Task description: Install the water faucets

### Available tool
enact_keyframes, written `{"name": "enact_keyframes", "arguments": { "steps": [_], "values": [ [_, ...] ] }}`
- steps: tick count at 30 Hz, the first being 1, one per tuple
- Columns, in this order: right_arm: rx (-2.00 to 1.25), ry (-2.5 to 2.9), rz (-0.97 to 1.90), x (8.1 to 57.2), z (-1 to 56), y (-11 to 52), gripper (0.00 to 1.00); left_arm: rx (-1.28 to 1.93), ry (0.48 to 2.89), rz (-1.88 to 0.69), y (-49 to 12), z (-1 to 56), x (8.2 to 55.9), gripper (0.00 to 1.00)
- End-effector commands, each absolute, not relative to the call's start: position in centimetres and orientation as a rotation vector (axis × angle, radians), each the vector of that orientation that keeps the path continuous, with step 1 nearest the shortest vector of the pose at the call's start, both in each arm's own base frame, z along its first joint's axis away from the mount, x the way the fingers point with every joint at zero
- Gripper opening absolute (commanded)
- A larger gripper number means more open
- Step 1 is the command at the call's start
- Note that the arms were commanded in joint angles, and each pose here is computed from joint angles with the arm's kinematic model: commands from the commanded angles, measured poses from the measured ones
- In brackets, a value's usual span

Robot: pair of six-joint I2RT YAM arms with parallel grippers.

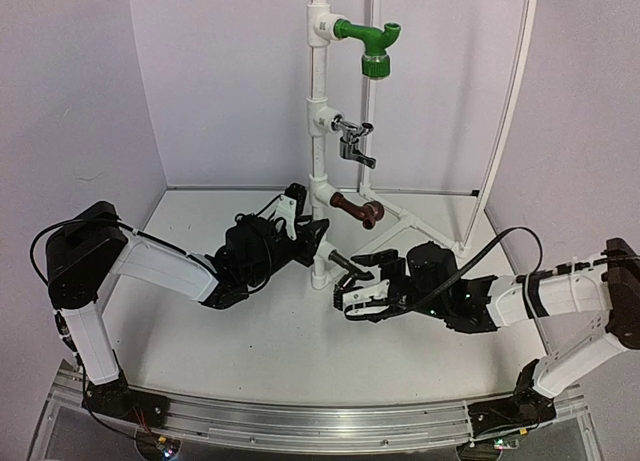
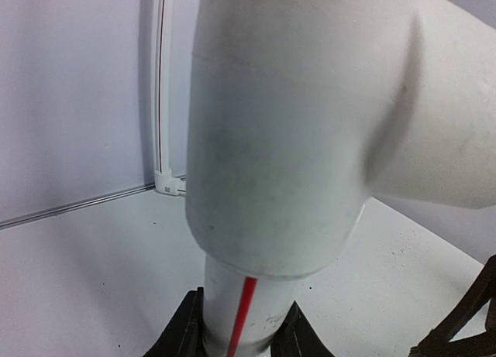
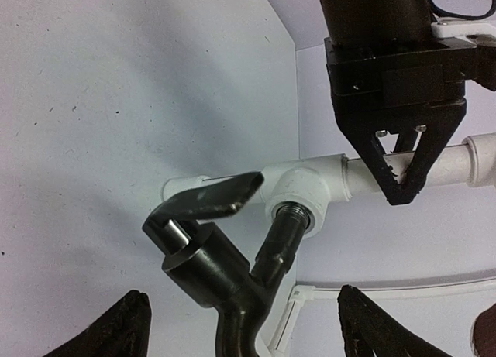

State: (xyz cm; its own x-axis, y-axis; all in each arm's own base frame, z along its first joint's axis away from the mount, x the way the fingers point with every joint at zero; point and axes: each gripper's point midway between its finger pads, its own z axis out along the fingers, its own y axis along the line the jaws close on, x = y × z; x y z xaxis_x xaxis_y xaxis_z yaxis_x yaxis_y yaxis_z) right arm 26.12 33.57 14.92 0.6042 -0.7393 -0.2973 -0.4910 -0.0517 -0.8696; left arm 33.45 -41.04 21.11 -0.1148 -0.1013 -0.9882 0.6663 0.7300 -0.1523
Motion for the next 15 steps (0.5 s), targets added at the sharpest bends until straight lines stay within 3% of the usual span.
{"name": "enact_keyframes", "arguments": {
  "steps": [1,8,15],
  "values": [
    [-1.518,1.035,-0.276,27.98,17.27,34.87,0.78,0.546,1.791,-0.742,-42.18,14.47,31.69,0.00],
    [-1.320,1.132,-0.184,28.76,17.24,34.77,0.63,0.543,1.791,-0.736,-42.05,14.52,31.79,0.00],
    [-1.021,1.374,0.141,28.75,17.38,34.61,0.34,0.542,1.790,-0.738,-42.04,14.60,31.76,0.00]
  ]
}}
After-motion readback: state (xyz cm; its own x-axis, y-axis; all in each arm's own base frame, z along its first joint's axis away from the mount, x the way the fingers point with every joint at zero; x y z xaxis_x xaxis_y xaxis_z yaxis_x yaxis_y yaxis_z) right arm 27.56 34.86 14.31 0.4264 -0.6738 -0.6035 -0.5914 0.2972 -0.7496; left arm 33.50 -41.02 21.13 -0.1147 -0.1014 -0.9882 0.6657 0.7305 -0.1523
